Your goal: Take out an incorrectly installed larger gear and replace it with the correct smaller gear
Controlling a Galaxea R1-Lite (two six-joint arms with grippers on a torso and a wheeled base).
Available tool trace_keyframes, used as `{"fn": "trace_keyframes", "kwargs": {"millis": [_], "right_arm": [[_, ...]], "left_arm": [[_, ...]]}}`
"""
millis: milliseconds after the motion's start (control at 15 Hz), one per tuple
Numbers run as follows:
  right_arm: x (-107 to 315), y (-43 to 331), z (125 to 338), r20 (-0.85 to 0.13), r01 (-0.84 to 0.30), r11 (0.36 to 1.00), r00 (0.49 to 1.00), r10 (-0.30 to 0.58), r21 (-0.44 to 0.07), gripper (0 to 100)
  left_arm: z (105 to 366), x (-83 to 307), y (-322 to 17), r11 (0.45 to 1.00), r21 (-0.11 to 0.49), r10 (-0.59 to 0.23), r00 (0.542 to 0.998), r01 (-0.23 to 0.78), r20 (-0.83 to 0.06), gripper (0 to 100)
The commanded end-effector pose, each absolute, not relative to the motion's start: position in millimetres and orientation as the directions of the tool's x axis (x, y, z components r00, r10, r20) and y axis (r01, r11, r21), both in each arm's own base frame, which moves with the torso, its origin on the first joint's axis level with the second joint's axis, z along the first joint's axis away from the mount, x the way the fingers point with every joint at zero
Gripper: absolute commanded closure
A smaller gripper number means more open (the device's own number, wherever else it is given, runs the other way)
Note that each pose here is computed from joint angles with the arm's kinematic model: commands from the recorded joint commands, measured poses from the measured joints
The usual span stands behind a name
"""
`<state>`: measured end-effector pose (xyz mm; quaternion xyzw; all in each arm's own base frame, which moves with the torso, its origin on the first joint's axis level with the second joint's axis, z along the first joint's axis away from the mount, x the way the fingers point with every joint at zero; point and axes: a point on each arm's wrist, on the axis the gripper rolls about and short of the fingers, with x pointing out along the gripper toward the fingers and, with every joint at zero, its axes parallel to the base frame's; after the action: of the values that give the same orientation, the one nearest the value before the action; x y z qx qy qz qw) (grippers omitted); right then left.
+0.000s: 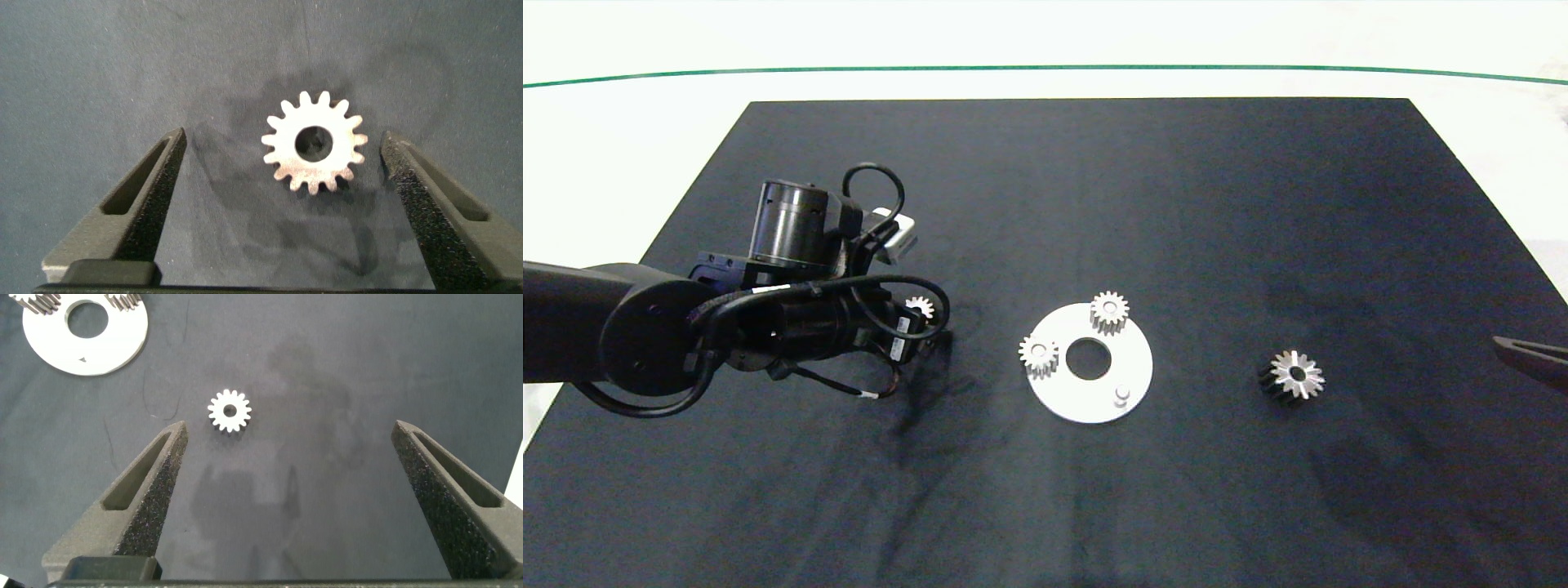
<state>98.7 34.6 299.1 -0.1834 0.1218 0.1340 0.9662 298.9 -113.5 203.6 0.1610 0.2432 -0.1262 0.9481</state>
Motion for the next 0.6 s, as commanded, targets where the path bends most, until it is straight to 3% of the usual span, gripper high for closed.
{"fn": "trace_keyframes", "kwargs": {"millis": [67, 600], "right_arm": [[98.6, 34.6, 298.4, -0.288, -0.305, 0.897, 0.933, 0.214, -0.321, 0], [99.2, 34.9, 297.6, -0.291, -0.307, 0.898, 0.932, 0.217, -0.316, 0]], "left_arm": [[199.3, 301.2, -114.8, 0.917, 0.248, -0.159, 0.856, 0.312, -0.491, 8], [197.8, 301.8, -117.6, 0.915, 0.249, -0.163, 0.857, 0.317, -0.490, 23]]}}
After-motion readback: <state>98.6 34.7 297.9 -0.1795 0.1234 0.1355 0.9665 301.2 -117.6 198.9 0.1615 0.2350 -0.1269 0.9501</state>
